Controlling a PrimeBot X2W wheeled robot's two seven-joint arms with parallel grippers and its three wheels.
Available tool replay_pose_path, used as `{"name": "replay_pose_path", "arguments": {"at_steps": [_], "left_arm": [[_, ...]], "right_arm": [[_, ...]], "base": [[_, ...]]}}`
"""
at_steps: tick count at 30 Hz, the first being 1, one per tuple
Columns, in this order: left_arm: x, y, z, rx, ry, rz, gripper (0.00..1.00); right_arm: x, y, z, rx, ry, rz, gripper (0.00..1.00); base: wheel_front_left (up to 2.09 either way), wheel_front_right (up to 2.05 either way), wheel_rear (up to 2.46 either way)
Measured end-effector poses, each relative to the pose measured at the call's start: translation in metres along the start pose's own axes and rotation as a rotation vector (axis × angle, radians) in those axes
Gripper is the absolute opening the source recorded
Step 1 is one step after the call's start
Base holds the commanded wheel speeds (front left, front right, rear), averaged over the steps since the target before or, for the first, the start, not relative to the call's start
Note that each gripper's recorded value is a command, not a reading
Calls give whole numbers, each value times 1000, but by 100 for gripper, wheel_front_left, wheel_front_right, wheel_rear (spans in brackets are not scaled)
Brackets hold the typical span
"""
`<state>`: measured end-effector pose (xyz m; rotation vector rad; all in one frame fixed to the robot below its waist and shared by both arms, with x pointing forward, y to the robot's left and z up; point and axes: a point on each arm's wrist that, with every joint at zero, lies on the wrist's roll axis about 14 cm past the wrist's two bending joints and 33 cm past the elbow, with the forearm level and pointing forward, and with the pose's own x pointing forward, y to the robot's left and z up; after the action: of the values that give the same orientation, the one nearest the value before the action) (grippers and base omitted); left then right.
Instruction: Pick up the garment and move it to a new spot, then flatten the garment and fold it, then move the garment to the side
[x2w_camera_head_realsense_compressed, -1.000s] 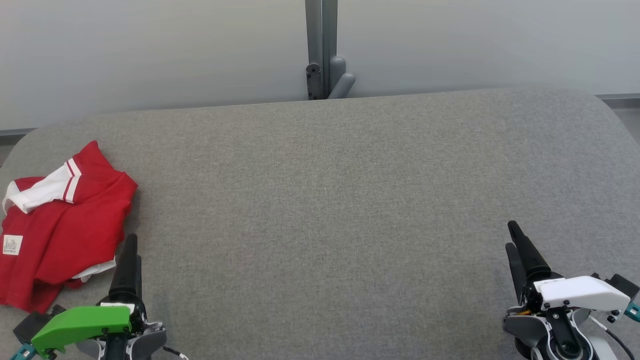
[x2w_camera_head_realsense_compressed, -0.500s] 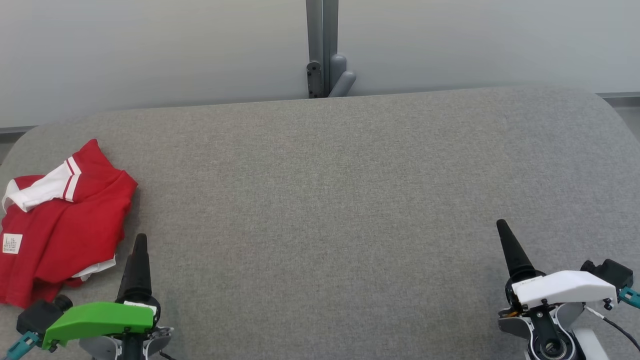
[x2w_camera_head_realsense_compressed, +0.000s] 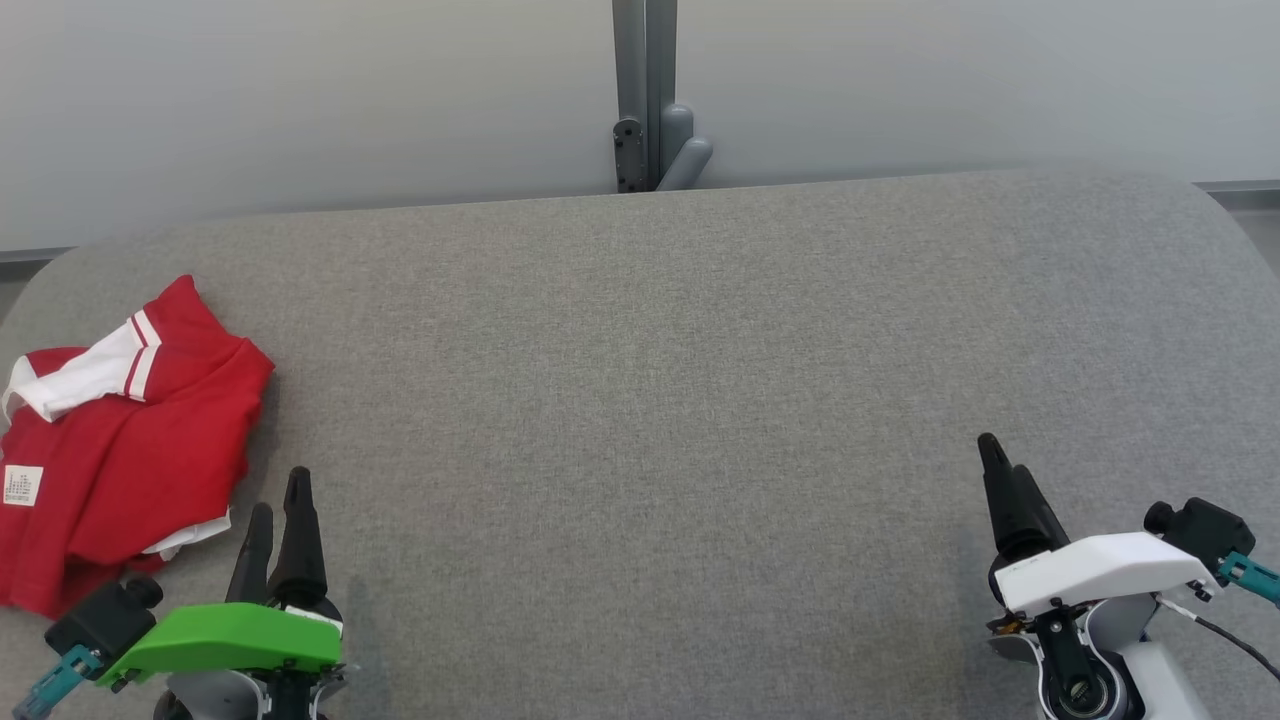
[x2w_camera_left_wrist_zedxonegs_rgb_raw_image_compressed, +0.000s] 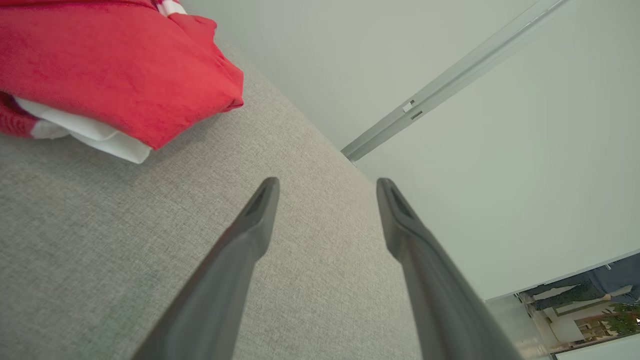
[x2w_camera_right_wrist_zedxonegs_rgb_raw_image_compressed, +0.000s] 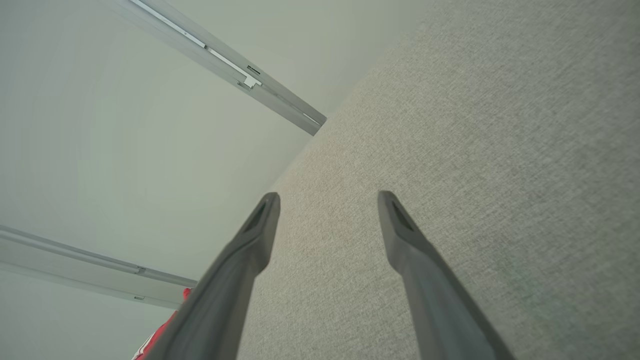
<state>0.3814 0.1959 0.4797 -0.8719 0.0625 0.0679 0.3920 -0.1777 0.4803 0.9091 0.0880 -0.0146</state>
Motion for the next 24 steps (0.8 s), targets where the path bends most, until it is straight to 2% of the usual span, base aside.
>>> {"name": "replay_pose_path", "arguments": {"at_steps": [24], "left_arm": [[-3,0,-3,282,-13,-18,100]], "right_arm": [[0,-1,-9,-277,10,12,100]], "base": [[0,0,0]]}}
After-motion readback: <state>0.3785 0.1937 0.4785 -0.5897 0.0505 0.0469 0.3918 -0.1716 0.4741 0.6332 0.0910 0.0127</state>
